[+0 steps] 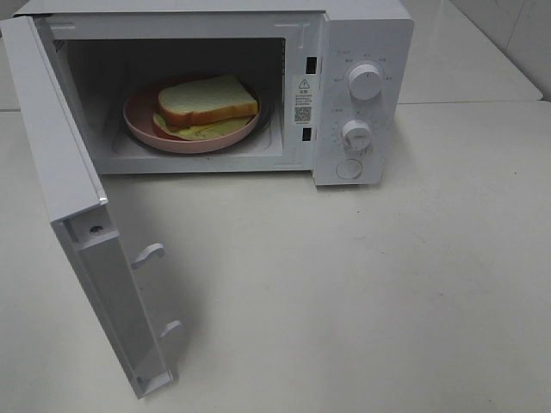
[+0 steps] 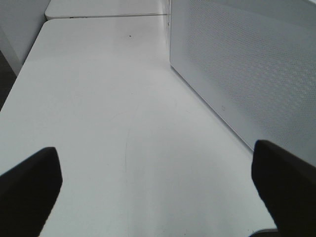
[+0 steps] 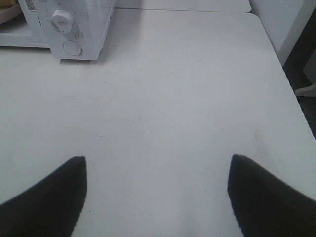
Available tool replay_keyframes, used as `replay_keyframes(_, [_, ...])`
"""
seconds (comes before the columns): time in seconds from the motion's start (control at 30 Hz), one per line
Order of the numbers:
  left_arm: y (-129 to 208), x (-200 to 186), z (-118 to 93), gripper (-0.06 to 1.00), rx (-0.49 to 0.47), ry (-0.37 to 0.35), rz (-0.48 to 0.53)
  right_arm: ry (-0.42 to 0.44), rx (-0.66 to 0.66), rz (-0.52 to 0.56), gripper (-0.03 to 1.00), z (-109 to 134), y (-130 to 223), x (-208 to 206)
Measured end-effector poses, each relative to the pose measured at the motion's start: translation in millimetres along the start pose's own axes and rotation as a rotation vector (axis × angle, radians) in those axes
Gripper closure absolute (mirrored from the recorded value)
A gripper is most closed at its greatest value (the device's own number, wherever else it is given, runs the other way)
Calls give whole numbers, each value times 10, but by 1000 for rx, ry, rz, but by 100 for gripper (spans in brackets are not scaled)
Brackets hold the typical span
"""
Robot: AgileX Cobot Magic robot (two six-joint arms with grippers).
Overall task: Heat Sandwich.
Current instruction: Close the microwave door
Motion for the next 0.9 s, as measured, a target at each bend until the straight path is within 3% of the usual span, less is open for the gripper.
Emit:
replay_keyframes(0.67, [-130,-32,-4,-2,7,-9,-37,0,0,0,21,0,0,0])
replay_keyframes(0.83, [-237,71,-9,9,5,-13,-24,0,0,0,21,0,0,0])
replay_keyframes(0.9, [-316,152,-13,22,3,-14,-27,0,0,0,21,0,0,0])
Point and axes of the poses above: a point on each arm's last joint axis where the gripper is mounted, x pointing out along that axis toward the gripper, z along the wrist's bending axis when the last joint is at zero, y = z × x, the point moved 1 cm from there along x, pointing out along that axis toward the gripper, and after that the axes turned 9 degrees about -x, right-handed, at the moved point
